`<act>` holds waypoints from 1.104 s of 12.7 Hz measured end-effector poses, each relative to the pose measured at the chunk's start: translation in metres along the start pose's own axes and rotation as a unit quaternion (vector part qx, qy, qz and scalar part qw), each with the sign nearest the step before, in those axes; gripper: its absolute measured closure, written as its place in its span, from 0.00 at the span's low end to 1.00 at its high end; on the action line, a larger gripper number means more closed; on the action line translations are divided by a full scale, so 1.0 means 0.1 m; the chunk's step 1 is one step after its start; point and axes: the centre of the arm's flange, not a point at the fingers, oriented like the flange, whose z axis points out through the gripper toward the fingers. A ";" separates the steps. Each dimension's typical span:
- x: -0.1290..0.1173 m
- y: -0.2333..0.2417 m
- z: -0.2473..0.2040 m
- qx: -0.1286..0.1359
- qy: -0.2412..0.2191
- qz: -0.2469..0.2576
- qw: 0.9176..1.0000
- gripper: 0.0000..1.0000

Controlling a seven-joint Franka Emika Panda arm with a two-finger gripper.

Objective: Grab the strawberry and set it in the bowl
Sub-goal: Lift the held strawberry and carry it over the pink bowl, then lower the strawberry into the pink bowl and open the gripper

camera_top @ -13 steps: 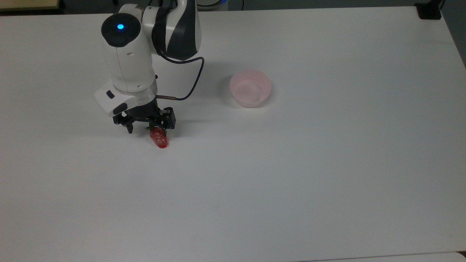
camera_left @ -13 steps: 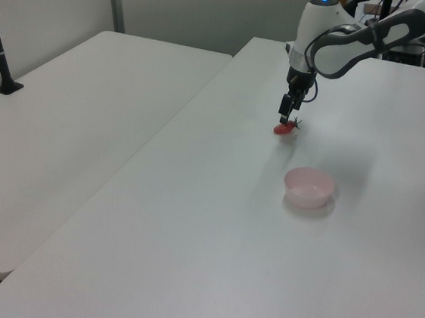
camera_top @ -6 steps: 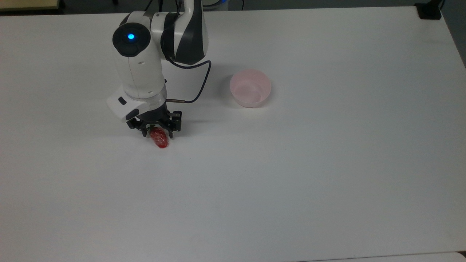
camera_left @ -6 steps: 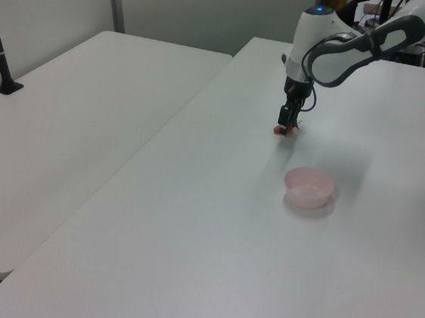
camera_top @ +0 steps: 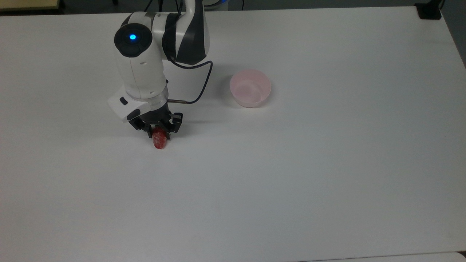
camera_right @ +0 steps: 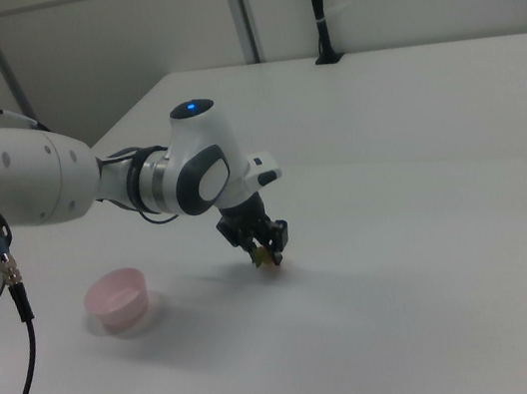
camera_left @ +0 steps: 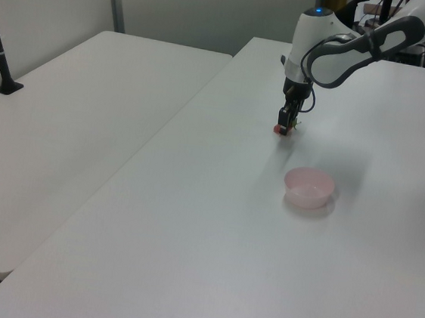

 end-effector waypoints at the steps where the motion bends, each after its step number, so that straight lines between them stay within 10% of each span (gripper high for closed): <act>1: 0.03 -0.04 -0.09 0.001 0.007 -0.003 1.000 0.52; 8: -0.06 -0.68 -1.00 0.018 -0.007 -0.049 0.999 0.51; 14: -0.66 -2.05 -1.35 0.020 -0.089 -0.104 0.990 0.51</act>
